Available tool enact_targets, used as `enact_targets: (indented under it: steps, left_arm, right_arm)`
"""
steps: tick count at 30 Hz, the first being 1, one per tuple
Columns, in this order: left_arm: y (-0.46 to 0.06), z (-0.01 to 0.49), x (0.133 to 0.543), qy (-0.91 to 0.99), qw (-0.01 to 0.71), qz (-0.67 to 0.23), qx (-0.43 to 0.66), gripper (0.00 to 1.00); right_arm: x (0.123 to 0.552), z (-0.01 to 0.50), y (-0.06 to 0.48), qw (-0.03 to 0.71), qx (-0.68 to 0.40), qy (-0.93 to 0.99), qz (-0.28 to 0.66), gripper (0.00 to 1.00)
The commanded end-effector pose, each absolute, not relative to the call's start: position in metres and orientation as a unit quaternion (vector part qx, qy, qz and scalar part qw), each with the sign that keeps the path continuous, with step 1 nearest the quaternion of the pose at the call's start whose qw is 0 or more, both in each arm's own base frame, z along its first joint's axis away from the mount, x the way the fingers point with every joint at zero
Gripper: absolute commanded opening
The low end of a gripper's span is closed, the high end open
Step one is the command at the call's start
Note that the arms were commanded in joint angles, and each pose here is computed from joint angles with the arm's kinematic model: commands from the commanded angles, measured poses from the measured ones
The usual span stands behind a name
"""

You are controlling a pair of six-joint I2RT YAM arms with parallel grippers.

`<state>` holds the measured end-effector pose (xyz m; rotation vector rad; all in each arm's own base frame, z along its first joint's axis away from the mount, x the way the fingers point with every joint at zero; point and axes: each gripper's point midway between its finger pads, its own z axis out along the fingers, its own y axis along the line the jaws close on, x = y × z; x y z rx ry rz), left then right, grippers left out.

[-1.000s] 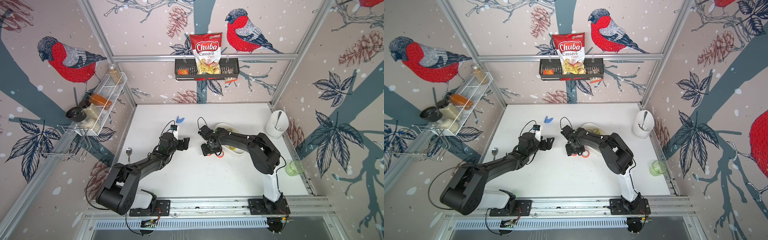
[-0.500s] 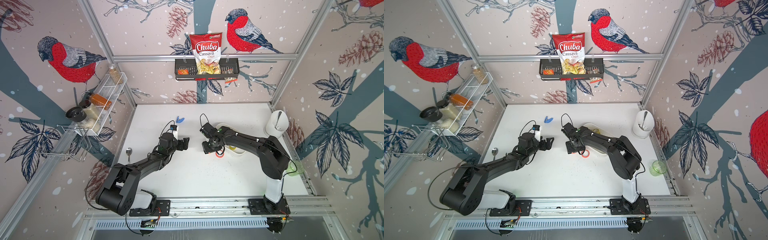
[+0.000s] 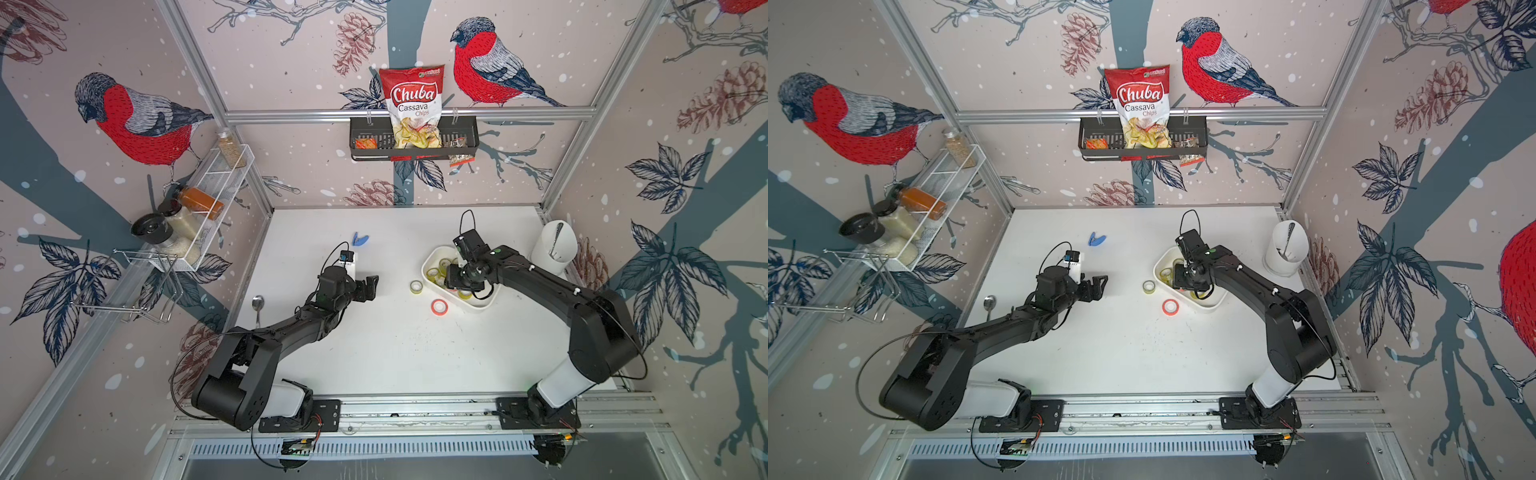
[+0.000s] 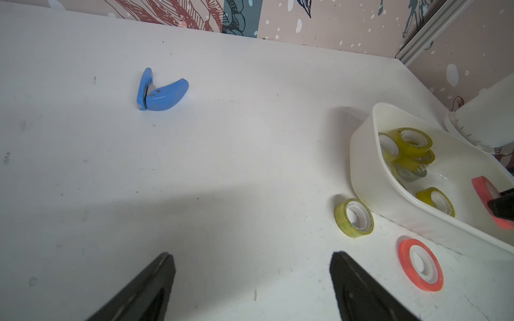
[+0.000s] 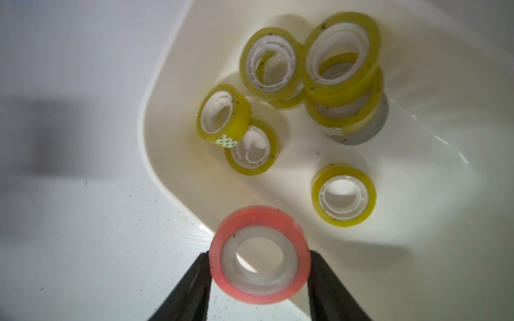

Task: Put the transparent tape into the storage box
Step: Place the tape in the storage box.

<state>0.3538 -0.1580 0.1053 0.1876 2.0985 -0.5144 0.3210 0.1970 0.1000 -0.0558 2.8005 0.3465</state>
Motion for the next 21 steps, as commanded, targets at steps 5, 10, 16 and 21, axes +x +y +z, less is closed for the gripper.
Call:
enact_targets:
  steps: [5, 10, 16, 21]
  left_arm:
    - [-0.159, 0.115, 0.358, 0.84, 0.491, -0.213, 0.087, 0.92]
    - [-0.16, 0.112, 0.361, 0.842, 0.488, -0.212, 0.088, 0.91]
    - [-0.159, 0.11, 0.361, 0.844, 0.485, -0.212, 0.087, 0.92]
    - [-0.159, 0.111, 0.361, 0.843, 0.486, -0.214, 0.087, 0.91]
  right_arm:
    - [0.345, 0.087, 0.144, 0.168, 0.021, 0.982, 0.078, 0.53]
    - [0.359, 0.074, 0.125, 0.162, 0.038, 0.984, 0.061, 0.53]
    - [0.37, 0.058, 0.117, 0.152, 0.04, 0.987, 0.029, 0.54]
    - [0.378, 0.051, 0.111, 0.147, 0.043, 0.988, -0.001, 0.54]
